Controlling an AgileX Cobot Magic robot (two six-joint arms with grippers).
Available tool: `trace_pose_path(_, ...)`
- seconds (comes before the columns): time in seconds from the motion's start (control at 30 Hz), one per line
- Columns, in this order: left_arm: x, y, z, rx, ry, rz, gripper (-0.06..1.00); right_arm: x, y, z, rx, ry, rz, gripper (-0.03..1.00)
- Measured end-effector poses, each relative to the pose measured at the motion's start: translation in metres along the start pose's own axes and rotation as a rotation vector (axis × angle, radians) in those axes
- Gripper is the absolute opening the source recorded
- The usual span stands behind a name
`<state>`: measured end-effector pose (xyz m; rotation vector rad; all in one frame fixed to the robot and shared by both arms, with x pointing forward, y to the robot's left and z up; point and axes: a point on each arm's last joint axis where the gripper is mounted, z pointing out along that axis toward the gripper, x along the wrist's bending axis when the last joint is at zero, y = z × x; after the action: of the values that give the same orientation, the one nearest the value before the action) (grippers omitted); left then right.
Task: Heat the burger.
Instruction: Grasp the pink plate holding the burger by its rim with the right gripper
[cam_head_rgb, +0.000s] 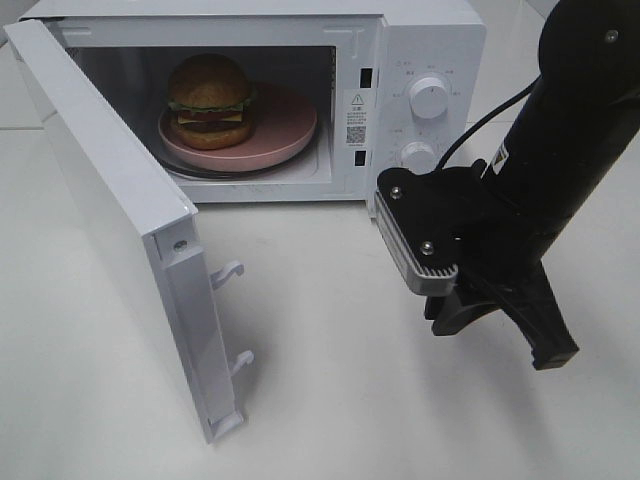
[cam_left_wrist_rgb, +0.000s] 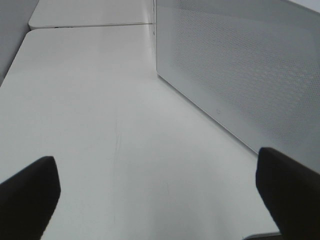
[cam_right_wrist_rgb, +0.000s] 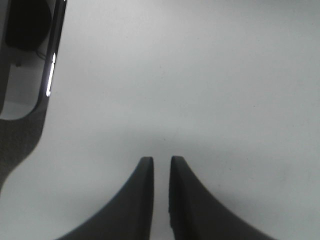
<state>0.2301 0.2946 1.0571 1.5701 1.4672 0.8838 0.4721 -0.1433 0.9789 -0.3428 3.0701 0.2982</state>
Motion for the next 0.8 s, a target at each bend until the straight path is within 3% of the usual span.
trace_pose_path(0.07,0.000,0.000,0.000,0.000,0.000,0.000,0.99,-0.004,-0.004,0.000,0.047,-0.043,-0.091,0.20)
trace_pose_path(0.2,0.000,0.000,0.000,0.000,0.000,0.000,0.99,-0.009,-0.007,-0.001,0.079,-0.094,-0.133,0.30)
trace_pose_path(0.27,0.000,0.000,0.000,0.000,0.000,0.000,0.99,-0.013,-0.008,-0.001,0.100,-0.138,-0.161,0.42)
trace_pose_path(0.37,0.000,0.000,0.000,0.000,0.000,0.000,0.99,-0.014,-0.008,-0.001,0.102,-0.148,-0.166,0.46)
trace_pose_path(0.43,0.000,0.000,0.000,0.000,0.000,0.000,0.99,-0.017,-0.006,-0.002,0.101,-0.191,-0.152,0.63)
trace_pose_path(0.47,0.000,0.000,0.000,0.000,0.000,0.000,0.99,-0.017,-0.006,-0.002,0.101,-0.191,-0.152,0.63)
trace_pose_path(0.53,0.000,0.000,0.000,0.000,0.000,0.000,0.99,-0.020,-0.001,-0.002,0.101,-0.241,-0.109,0.83)
trace_pose_path(0.63,0.000,0.000,0.000,0.000,0.000,0.000,0.99,-0.022,0.002,-0.002,0.122,-0.290,-0.102,0.90)
trace_pose_path(0.8,0.000,0.000,0.000,0.000,0.000,0.000,0.99,-0.030,0.010,-0.009,0.124,-0.374,-0.106,0.93)
